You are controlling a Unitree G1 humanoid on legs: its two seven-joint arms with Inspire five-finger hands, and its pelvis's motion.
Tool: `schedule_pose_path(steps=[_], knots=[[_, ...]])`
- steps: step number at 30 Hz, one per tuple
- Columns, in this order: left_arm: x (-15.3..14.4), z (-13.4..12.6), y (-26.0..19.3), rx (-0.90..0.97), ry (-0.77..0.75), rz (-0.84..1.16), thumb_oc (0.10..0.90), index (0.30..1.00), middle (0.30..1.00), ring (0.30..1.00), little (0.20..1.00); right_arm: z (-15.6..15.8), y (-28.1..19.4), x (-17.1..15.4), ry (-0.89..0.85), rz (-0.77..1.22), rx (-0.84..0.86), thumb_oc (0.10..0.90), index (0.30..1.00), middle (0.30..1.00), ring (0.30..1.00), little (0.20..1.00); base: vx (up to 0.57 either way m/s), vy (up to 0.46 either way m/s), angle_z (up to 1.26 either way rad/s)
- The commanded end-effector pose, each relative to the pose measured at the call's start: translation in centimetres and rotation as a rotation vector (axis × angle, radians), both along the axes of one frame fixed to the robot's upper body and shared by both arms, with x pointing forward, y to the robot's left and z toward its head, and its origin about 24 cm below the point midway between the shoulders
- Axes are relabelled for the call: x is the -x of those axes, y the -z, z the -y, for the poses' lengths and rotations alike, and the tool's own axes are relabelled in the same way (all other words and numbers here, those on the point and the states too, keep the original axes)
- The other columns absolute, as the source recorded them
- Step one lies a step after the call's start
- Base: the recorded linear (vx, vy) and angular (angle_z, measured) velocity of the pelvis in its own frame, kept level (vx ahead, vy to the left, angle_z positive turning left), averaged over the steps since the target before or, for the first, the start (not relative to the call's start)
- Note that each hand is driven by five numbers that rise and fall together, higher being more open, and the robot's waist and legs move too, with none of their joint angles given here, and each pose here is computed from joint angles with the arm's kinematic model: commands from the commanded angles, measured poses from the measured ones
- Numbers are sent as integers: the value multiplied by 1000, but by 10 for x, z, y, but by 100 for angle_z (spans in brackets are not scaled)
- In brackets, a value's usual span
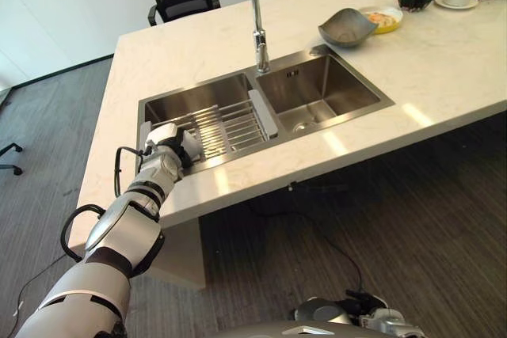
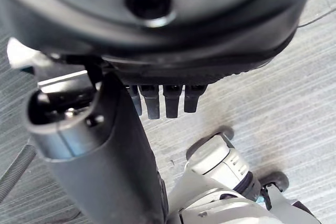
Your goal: Place the dishes in the dishwasher.
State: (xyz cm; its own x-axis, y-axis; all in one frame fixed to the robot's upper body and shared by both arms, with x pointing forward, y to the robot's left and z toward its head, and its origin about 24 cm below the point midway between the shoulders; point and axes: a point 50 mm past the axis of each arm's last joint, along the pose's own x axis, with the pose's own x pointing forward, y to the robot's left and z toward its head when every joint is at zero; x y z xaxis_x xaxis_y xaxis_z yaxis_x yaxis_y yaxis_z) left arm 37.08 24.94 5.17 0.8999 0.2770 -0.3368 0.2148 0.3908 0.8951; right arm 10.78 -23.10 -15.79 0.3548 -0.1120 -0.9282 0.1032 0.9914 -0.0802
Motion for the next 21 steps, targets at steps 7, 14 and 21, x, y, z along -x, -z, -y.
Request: schedule_pose_path(steps=[7,14,21], knots=[[-19,20,-29,-23,55,39,400,300,300,300,300,-8,2,-3,-21,-16,-45,800,900,900,900,900,-1,-2,1],[-27,100,-134,256,328,692,400,300,300,300,300,-18,1,-4,15,58,-94,800,900,900,900,900,-6,-24,34],[2,65,-166,578,258,1043,400,300,300,300,300,-15,-6,-19,-22,139,-39,800,900,900,900,900,26,-7,0]])
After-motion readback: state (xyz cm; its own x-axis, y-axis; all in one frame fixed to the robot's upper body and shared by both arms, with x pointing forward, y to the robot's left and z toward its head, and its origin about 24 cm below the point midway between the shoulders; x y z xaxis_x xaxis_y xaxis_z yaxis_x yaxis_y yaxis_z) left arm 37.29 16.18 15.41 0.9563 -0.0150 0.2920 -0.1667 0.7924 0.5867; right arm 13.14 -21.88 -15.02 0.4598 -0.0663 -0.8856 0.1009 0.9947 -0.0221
